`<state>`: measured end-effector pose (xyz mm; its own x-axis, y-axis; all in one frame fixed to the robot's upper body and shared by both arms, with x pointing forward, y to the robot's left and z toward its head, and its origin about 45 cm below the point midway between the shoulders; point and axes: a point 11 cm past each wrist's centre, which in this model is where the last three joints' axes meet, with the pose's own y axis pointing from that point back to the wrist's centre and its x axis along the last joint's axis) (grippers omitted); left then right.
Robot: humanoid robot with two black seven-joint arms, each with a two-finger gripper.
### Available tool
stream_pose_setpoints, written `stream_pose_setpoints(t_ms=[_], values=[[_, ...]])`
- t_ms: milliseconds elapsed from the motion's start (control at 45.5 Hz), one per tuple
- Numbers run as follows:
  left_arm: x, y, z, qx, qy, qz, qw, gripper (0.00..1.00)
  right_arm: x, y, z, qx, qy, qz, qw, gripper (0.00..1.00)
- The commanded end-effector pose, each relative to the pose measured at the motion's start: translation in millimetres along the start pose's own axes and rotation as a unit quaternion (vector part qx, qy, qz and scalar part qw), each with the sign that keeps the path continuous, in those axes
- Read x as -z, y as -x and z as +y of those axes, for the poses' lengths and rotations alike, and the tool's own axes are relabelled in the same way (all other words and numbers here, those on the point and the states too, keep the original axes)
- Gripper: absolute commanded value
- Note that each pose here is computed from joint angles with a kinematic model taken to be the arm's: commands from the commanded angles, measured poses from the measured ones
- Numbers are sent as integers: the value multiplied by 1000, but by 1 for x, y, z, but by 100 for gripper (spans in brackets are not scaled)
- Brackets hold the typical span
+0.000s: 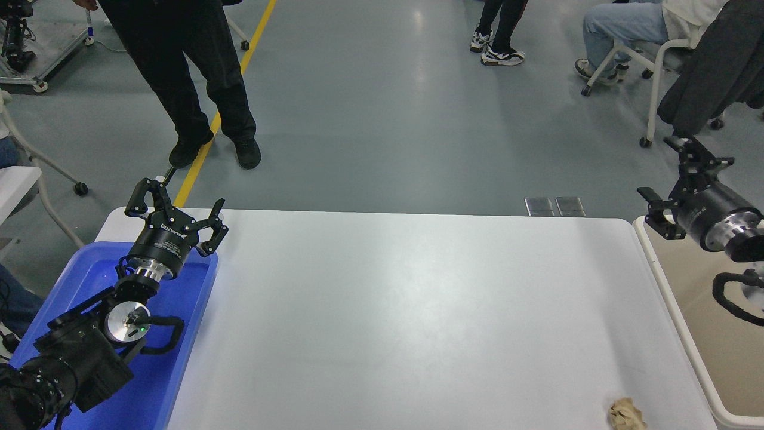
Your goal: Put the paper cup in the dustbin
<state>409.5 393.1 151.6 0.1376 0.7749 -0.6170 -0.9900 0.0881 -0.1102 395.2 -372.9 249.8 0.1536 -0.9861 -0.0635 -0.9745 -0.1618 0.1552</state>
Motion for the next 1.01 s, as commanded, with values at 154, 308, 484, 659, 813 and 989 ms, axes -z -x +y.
stream_pose_setpoints(t_ms=[154, 308, 484, 659, 813, 989], values=[[0, 0, 0, 0, 0, 0, 1000, 100, -7, 70, -9, 59, -5, -39, 997, 100], [0, 0, 0, 0, 0, 0, 1000, 100, -14, 98, -28, 58, -7, -56, 997, 100], [0, 0, 0, 0, 0, 0, 1000, 100, -28, 115, -57, 39, -3, -75, 996, 100], [0, 0, 0, 0, 0, 0, 1000, 100, -38, 121, -83, 12, 3, -89, 996, 100], [0, 0, 0, 0, 0, 0, 1000, 100, -45, 129, -92, 14, 24, -131, 991, 100], [0, 0, 0, 0, 0, 0, 1000, 100, -56, 116, -99, 20, 49, -205, 977, 100]])
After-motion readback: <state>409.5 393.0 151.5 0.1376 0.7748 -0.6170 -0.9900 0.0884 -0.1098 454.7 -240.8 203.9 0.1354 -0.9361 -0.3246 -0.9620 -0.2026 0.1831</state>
